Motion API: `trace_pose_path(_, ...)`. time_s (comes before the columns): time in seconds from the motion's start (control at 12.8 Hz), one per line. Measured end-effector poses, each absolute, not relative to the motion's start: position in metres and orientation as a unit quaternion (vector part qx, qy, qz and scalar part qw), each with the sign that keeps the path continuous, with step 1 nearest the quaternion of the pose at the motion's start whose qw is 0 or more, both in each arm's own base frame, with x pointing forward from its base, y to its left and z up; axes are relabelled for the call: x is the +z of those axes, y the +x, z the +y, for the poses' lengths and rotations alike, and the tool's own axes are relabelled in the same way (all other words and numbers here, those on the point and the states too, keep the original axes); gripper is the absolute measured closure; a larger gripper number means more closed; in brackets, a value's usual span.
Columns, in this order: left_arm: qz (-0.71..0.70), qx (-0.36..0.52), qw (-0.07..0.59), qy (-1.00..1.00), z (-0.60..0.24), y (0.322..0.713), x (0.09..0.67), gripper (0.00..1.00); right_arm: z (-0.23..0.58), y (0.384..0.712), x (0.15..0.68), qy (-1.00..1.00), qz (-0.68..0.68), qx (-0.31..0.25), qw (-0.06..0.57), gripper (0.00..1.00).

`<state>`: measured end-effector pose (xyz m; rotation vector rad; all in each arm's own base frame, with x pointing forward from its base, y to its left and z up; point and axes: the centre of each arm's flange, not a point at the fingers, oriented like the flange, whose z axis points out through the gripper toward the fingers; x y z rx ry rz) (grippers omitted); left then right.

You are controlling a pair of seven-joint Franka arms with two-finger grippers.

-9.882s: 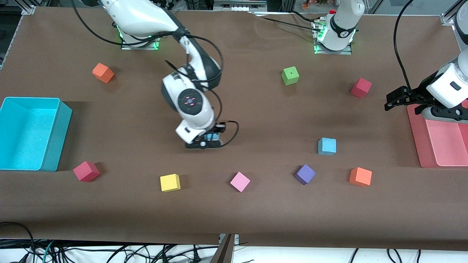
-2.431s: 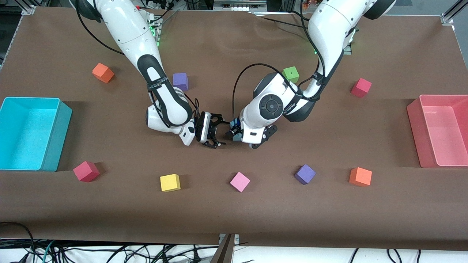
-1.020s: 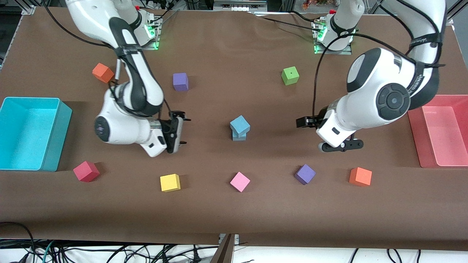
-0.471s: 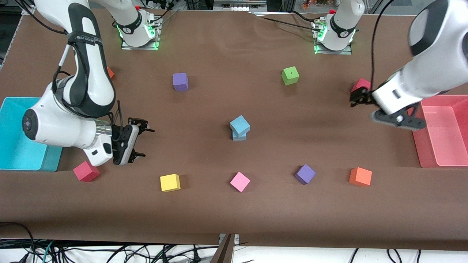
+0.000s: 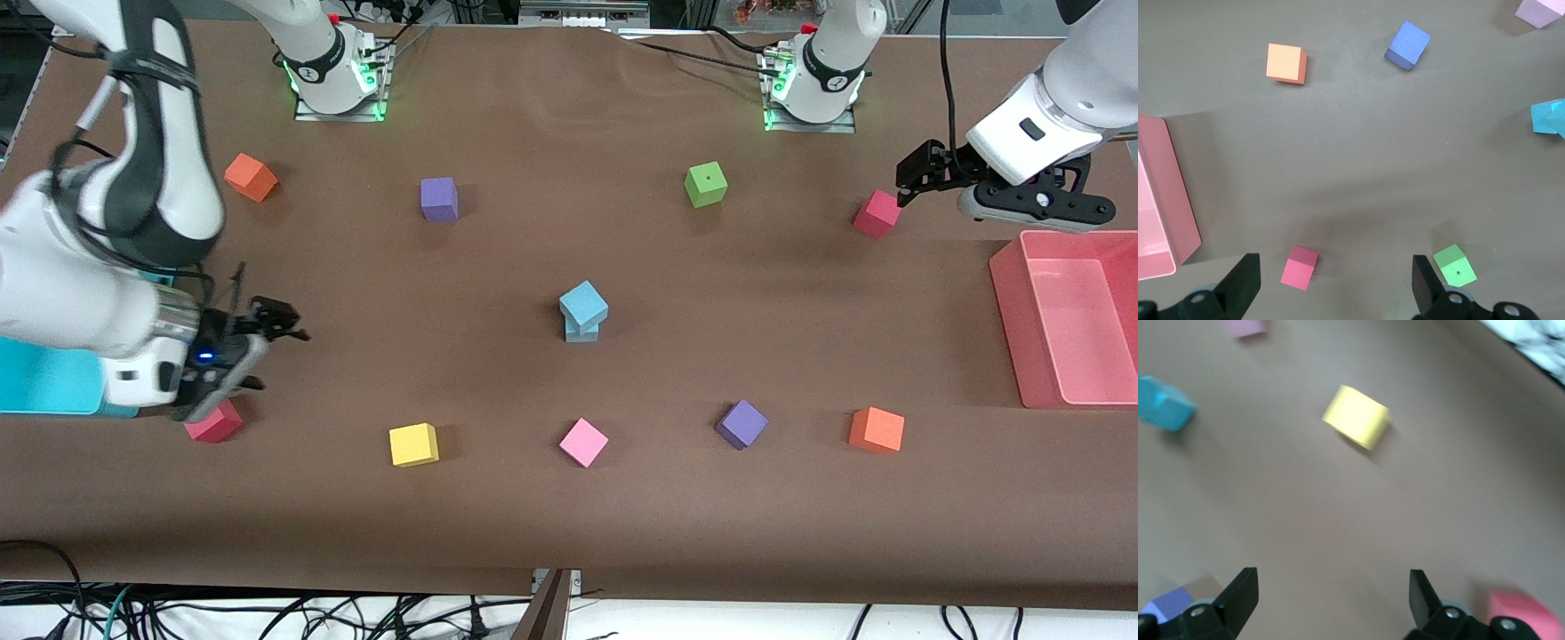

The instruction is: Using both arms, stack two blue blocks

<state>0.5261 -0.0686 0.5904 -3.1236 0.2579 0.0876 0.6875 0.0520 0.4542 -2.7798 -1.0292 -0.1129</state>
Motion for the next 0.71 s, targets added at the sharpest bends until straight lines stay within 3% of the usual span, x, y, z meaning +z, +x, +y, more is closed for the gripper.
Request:
trace_pose_path(0.16,0.08,0.027,0.003,-0.996,-0.069,0.528,0.591,0.0,-0.007,0.682,0.484,-0.949,-0.31,-0.04,0.038,0.0)
trace_pose_path(0.39,0.074,0.009,0.002,-0.997,-0.072,0.529,0.608,0.0,-0.057,0.665,0.518,-0.971,-0.232,-0.046,0.022,0.0)
trace_pose_path(0.71,0.071,-0.005,-0.001,-0.997,-0.073,0.531,0.622,0.0,-0.061,0.634,0.553,-0.999,-0.046,-0.027,0.0,0.0)
